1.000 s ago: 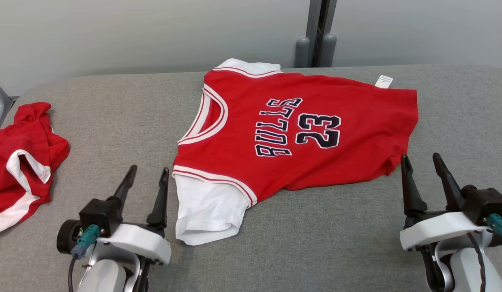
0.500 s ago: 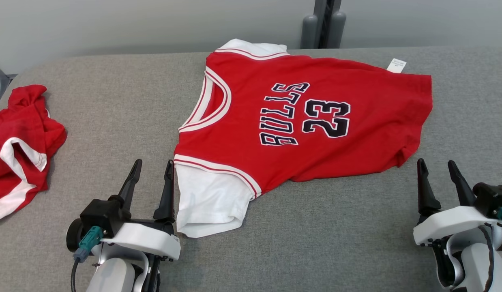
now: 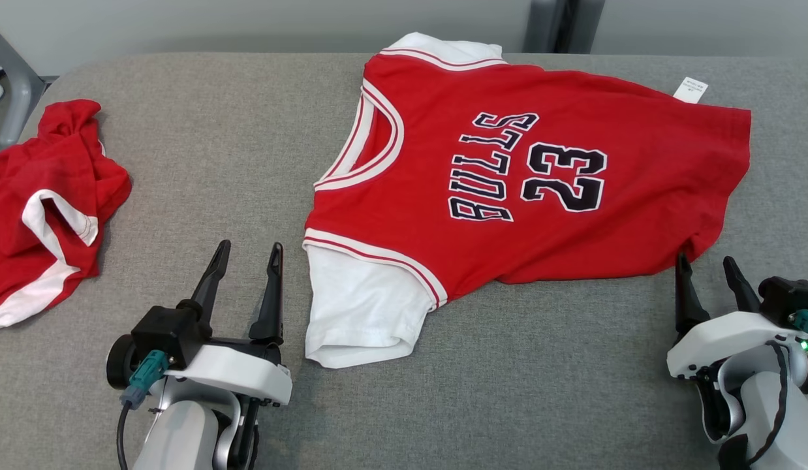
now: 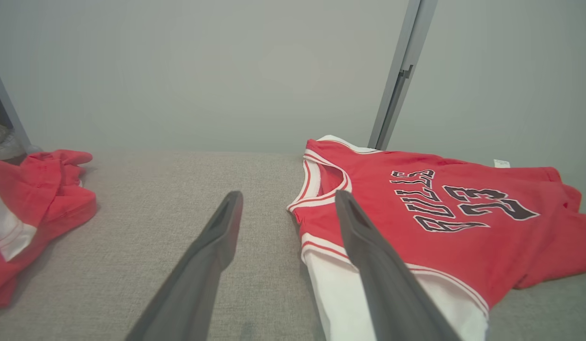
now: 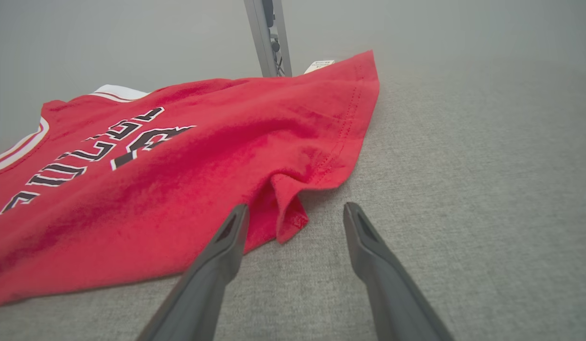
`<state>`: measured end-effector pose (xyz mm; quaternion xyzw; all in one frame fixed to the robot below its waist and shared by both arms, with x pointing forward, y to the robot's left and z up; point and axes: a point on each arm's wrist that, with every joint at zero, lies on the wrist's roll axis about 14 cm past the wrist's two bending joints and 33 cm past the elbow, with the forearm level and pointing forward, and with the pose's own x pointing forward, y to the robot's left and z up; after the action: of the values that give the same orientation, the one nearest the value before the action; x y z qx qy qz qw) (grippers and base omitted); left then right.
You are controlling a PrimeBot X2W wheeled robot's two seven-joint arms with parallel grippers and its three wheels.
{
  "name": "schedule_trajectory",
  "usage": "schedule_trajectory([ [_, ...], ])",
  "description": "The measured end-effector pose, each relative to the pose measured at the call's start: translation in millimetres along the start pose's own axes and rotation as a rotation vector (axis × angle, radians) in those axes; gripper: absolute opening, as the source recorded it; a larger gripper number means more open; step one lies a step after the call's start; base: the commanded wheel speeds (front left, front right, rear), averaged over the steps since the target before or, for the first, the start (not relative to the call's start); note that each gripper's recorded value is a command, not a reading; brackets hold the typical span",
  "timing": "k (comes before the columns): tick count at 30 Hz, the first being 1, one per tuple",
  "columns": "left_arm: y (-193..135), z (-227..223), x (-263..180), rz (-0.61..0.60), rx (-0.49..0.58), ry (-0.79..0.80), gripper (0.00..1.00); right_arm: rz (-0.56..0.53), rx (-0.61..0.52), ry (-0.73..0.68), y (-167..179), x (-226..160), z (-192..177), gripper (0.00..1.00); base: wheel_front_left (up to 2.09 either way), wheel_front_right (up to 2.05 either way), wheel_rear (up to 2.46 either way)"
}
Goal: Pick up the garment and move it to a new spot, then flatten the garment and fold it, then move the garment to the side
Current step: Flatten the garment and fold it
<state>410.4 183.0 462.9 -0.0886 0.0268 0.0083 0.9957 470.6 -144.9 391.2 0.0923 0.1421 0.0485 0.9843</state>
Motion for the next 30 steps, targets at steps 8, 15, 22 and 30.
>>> schedule_trajectory([
  [8, 3, -1, 2, 0.002, 0.005, 0.002, 1.00, 0.006, -0.016, 0.034, 1, 9, -9, 0.39, 0.00, 0.00, 0.00],
  [15, 5, 1, 3, 0.011, 0.007, -0.002, 1.00, 0.009, -0.028, 0.019, 1, 11, -2, 0.00, 0.00, 0.00, 0.00],
  [22, -8, 2, 5, -0.024, -0.002, -0.008, 1.00, -0.002, -0.092, -0.085, -11, 0, 34, 0.00, 0.00, 0.00, 0.00],
  [30, -29, 5, 7, -0.080, -0.015, -0.019, 1.00, 0.005, -0.171, -0.127, -24, -18, 62, 0.00, 0.00, 0.00, 0.00],
])
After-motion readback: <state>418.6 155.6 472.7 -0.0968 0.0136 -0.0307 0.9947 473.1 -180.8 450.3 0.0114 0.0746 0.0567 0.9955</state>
